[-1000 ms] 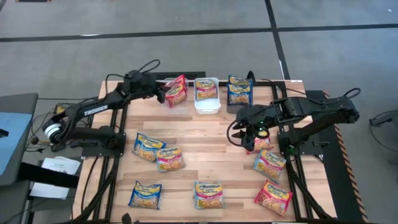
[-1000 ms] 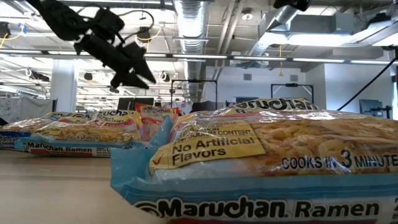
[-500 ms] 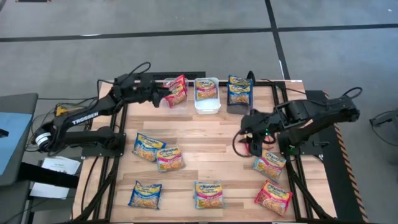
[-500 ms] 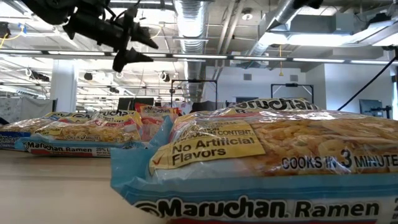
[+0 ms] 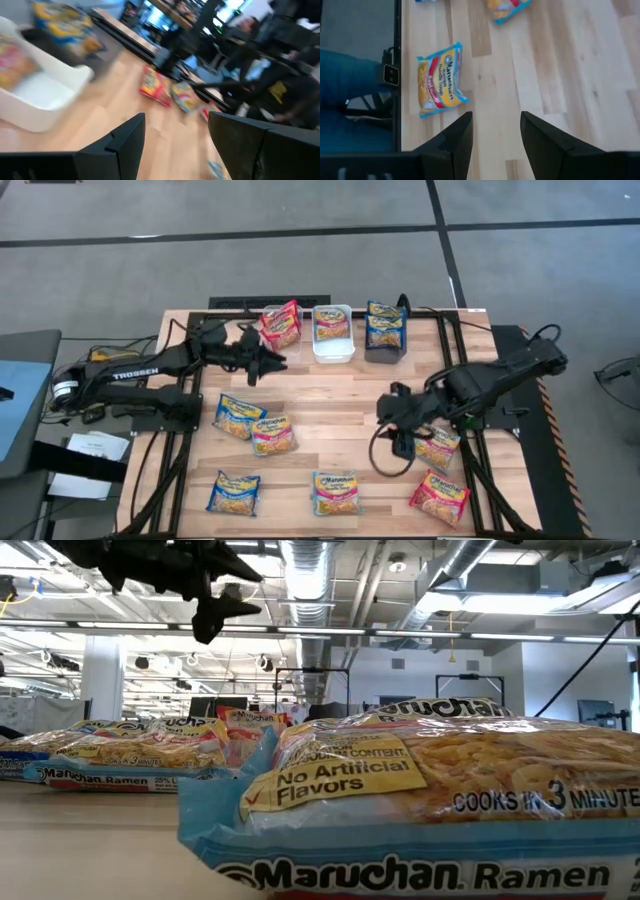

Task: Sort Maruchan noodles
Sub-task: Put the light blue noodle pack into the white bin

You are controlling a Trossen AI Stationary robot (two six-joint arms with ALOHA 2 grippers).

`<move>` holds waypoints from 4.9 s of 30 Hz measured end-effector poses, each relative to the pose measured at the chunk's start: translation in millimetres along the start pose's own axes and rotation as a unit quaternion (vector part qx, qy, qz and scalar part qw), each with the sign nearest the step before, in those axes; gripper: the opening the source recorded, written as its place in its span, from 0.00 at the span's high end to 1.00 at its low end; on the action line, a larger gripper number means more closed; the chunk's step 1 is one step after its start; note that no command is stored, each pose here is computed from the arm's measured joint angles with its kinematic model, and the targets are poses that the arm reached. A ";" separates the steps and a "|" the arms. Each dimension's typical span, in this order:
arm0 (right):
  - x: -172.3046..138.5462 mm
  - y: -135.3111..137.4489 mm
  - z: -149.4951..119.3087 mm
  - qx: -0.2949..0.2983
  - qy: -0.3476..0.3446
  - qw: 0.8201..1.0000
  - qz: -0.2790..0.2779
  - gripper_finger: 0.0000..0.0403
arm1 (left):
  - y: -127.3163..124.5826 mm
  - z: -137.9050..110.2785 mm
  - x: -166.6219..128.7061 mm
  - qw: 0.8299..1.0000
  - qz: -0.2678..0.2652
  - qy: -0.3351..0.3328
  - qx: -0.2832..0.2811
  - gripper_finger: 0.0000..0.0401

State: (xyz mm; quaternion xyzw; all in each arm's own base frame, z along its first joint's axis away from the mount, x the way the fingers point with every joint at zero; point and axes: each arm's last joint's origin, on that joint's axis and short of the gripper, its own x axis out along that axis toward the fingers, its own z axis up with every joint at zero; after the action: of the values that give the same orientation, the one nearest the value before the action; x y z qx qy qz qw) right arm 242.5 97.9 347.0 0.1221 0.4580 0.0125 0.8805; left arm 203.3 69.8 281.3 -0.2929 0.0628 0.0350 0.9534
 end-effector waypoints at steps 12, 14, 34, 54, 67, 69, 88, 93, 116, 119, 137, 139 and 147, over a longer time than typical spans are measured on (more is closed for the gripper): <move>53.6 36.4 1.4 -0.038 0.009 0.999 0.025 0.43 | -46.9 -30.0 9.7 0.993 -0.091 0.067 -0.018 0.49; 61.2 42.7 1.7 -0.048 0.003 0.998 0.033 0.42 | -52.9 -33.9 10.1 0.993 -0.092 0.069 -0.021 0.49; 153.5 69.1 -6.2 -0.106 0.027 0.992 0.056 0.42 | -80.9 -53.5 8.6 0.997 -0.054 0.044 -0.016 0.49; 199.1 52.4 -4.7 -0.079 0.060 0.993 0.058 0.42 | -81.9 -54.3 8.4 0.997 -0.056 0.046 -0.021 0.49; 221.0 48.4 -11.6 -0.064 0.083 0.993 0.047 0.42 | -81.4 -54.2 8.5 0.998 -0.050 0.042 -0.021 0.49; 223.5 46.3 -15.6 -0.063 0.099 0.992 0.038 0.42 | -81.4 -54.2 8.5 0.998 -0.049 0.042 -0.021 0.49; 232.7 42.0 -20.4 -0.008 0.128 0.991 0.032 0.84 | -79.8 -55.8 8.5 0.998 -0.038 0.048 -0.020 0.49; 232.7 42.0 -20.5 -0.008 0.128 0.991 0.032 0.98 | -79.2 -55.4 8.6 0.999 -0.027 0.040 -0.019 0.49; 196.5 50.8 14.8 -0.072 0.099 0.992 -0.038 0.99 | -74.2 -51.2 9.5 0.998 -0.008 0.023 -0.052 0.49; 191.9 49.5 20.0 -0.085 0.097 0.990 -0.056 0.99 | -70.9 -48.9 10.0 0.998 -0.005 0.021 -0.059 0.49; 181.3 23.5 48.9 -0.132 0.087 0.982 -0.099 1.00 | -53.1 -36.6 11.2 1.000 0.019 0.003 -0.018 0.49; 181.7 17.3 51.7 -0.136 0.089 0.981 -0.103 1.00 | -48.7 -33.7 11.1 1.000 0.028 -0.003 -0.009 0.49; 181.3 -3.3 56.8 -0.146 0.112 0.976 -0.120 1.00 | -29.7 -23.2 12.4 0.999 0.038 -0.006 0.000 0.49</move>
State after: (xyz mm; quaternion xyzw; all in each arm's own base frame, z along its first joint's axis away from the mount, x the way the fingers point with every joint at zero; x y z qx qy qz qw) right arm 393.4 107.4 231.9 -0.0654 0.5584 -0.0131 0.8269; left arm 216.4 32.6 277.0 -0.2898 0.0687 0.0732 0.9518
